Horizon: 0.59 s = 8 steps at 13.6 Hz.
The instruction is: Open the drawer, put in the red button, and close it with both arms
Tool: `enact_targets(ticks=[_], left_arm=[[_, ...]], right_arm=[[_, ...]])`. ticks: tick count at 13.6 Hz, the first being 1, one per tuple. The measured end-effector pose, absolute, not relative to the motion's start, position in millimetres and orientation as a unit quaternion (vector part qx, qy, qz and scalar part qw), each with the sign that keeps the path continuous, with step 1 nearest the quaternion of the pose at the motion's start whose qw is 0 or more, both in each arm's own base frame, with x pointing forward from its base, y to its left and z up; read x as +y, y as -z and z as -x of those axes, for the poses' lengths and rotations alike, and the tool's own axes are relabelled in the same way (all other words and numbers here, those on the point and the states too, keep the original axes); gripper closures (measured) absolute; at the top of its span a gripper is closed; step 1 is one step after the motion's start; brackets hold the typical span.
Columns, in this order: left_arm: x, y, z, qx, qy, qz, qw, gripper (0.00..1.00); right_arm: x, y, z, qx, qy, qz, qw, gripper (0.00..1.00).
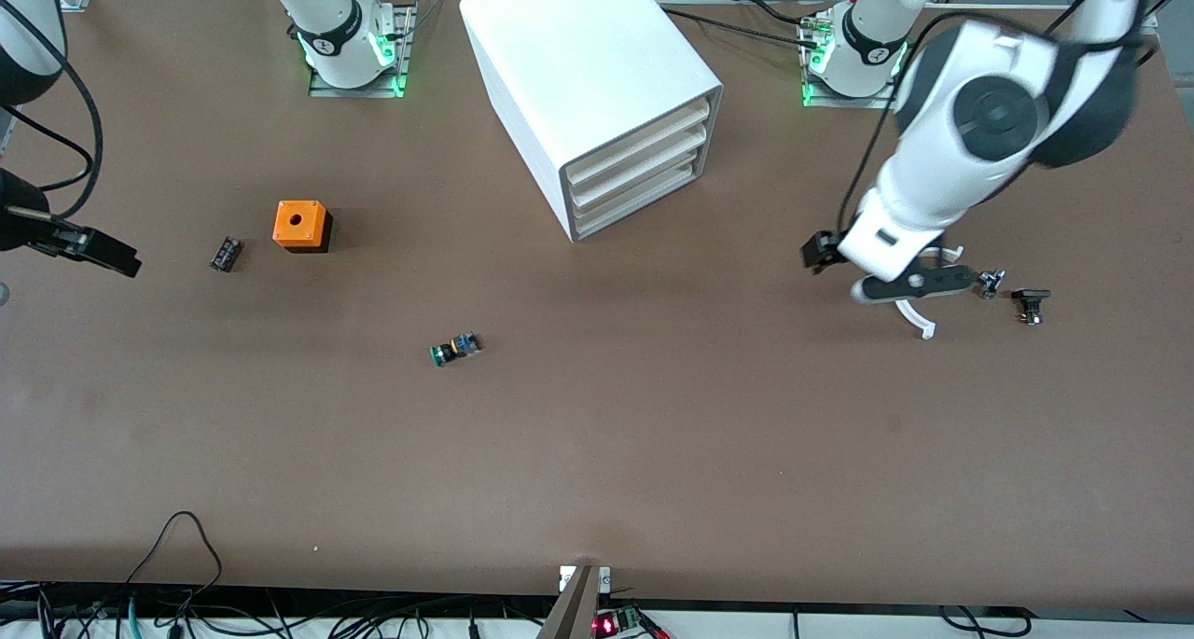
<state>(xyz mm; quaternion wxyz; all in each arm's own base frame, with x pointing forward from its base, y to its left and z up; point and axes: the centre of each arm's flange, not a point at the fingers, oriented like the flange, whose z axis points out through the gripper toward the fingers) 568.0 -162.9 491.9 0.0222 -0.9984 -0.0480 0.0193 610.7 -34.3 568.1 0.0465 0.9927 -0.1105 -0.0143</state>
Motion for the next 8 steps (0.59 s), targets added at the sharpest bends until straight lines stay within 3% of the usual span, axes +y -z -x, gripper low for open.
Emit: enact_targets(ticks=[4,8], left_arm=[[-103,-599,-556,-0.004,-0.008,1.000,0.026,0.00],[-70,-625,-549,0.031,-0.028,0.999,0.020,0.00]], right_arm=[[-34,-563,-594,-0.065,0.032,-0.996,0.046,0.00],[-46,-564,-578,-0.024,0.024,-0.999,0.039,0.00]])
